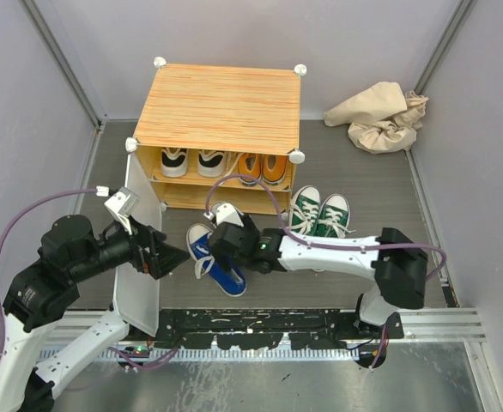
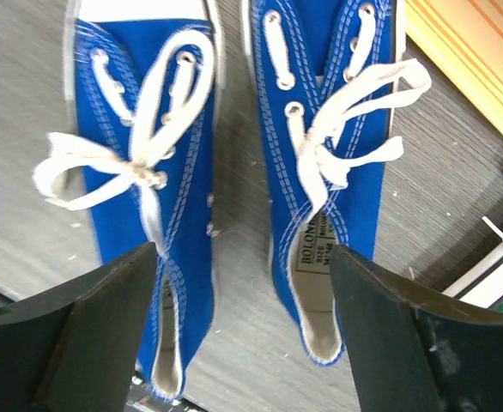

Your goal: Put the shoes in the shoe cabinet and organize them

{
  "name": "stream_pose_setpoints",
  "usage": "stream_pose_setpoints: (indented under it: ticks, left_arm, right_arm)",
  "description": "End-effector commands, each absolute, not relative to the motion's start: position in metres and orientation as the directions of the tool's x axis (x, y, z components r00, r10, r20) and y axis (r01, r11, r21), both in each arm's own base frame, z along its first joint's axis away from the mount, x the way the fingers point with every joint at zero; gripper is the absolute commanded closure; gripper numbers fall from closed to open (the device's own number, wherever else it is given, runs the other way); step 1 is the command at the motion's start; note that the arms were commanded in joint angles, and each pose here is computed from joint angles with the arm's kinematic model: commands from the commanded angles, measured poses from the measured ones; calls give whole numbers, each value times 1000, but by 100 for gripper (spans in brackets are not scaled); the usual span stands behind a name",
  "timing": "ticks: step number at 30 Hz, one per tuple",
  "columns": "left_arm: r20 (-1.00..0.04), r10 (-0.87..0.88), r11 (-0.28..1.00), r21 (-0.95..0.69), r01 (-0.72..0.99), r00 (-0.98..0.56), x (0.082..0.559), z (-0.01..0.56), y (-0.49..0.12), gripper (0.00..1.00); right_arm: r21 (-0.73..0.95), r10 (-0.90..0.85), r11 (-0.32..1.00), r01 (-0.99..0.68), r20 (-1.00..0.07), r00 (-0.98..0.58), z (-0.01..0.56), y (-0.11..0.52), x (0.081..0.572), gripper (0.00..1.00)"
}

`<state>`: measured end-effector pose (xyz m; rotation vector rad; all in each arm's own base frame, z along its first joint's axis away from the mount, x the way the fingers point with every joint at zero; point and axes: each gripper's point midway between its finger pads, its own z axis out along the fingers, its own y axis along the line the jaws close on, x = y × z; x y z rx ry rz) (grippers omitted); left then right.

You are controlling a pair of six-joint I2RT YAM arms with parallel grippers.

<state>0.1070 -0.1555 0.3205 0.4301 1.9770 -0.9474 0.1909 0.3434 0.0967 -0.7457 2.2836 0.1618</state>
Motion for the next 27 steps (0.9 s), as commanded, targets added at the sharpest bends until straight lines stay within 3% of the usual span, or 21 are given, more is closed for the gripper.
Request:
stream_pose_setpoints:
  ticks: [1, 20, 27]
  left_arm:
    - [-849, -75, 639, -444, 628, -524, 108, 330, -156, 2]
    - [-844, -77, 651, -446, 614, -532, 106, 324, -152, 2]
    - [-842, -74, 656, -445, 610, -534, 105, 320, -151, 2]
  right_arm:
    - [42, -413, 778, -627, -718, -561, 127, 353, 173, 10]
    - [-46, -533, 756, -653, -623, -573, 73, 345, 173, 10]
    - [-145, -538, 801, -581, -602, -590, 43, 330, 187, 25]
